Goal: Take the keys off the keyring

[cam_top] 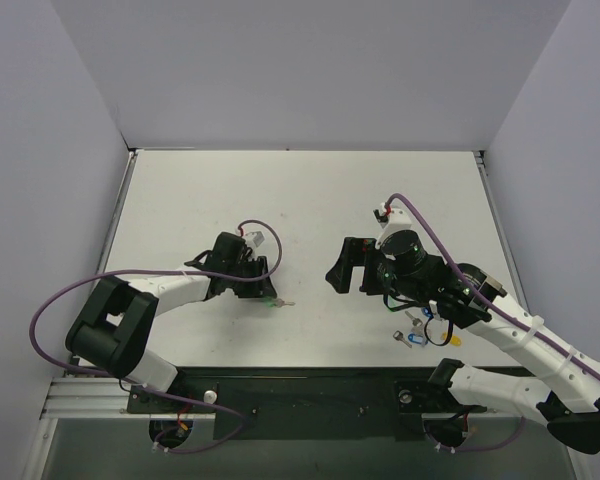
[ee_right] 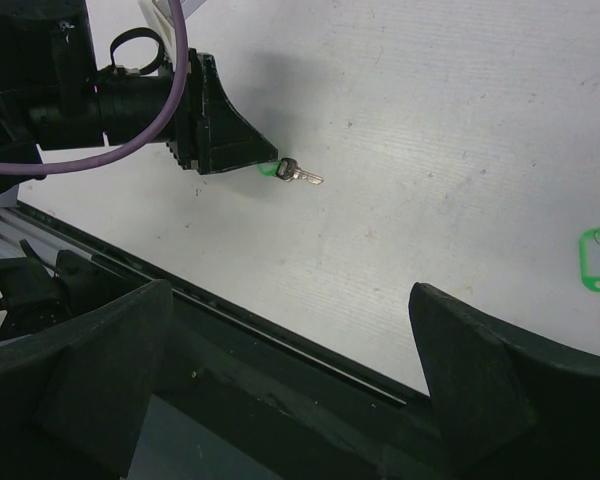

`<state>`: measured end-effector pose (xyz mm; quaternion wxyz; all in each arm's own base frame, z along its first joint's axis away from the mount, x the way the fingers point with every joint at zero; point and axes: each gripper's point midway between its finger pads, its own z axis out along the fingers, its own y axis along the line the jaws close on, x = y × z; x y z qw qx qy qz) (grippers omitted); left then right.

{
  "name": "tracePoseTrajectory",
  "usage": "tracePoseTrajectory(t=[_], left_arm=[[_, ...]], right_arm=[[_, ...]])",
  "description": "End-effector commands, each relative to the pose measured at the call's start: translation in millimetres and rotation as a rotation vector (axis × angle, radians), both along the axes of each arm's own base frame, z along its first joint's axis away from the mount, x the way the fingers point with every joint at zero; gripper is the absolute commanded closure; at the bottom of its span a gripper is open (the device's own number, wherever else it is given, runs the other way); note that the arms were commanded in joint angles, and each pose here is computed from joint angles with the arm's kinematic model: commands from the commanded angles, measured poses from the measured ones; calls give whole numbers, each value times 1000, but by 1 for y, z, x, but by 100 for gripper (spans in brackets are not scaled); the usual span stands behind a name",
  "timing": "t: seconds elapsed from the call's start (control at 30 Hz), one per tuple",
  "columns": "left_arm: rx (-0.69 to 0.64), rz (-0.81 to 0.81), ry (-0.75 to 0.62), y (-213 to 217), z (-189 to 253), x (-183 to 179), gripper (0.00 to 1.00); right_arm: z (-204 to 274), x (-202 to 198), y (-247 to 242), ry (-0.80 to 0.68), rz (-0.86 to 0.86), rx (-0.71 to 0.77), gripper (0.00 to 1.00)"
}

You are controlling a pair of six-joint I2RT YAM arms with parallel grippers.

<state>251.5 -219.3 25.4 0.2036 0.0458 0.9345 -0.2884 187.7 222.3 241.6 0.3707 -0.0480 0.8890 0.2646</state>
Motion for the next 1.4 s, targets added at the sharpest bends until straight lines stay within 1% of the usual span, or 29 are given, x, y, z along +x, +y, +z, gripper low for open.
tracePoseTrajectory(t=[0.0,0.07,0.3,0.4,0.5,0.53,0.6,0.63,0.7,0.87,1.1,1.2,1.37], left_arm=[[7,4,-11,0,1,-1,54],[12,5,-3,1,-2,-2,58],[16,0,-9,0,0,-2,67],[17,-2,-8,-1,0,-3,76],[8,-9,-10,-3,1,-4,82],[3,-13,-15,-4,2,-3,87],[0,-14,-18,-4,4,-3,93],[-4,-14,-19,-5,5,-3,99],[-20,-20,-38,-8,14,0,100],[-49,-25,-106,-12,52,7,100],[-136,-61,-261,-20,131,15,100],[-170,-74,-328,-22,165,15,100],[-263,-123,-453,-26,236,7,100]], right_arm=[[6,-1,2,-14,3,28,0],[6,-1,2,-14,4,30,0],[2,-2,1,-6,-1,24,0],[1,-2,2,-3,2,26,0],[1,-2,2,-4,1,28,0],[1,-2,2,-4,1,28,0],[2,-2,2,-5,2,29,0],[2,-3,2,-6,3,31,0],[3,-2,2,-7,1,33,0],[11,-2,4,-14,3,51,0],[35,0,10,-48,10,112,0],[56,1,13,-77,8,167,0],[101,2,22,-137,4,321,0]])
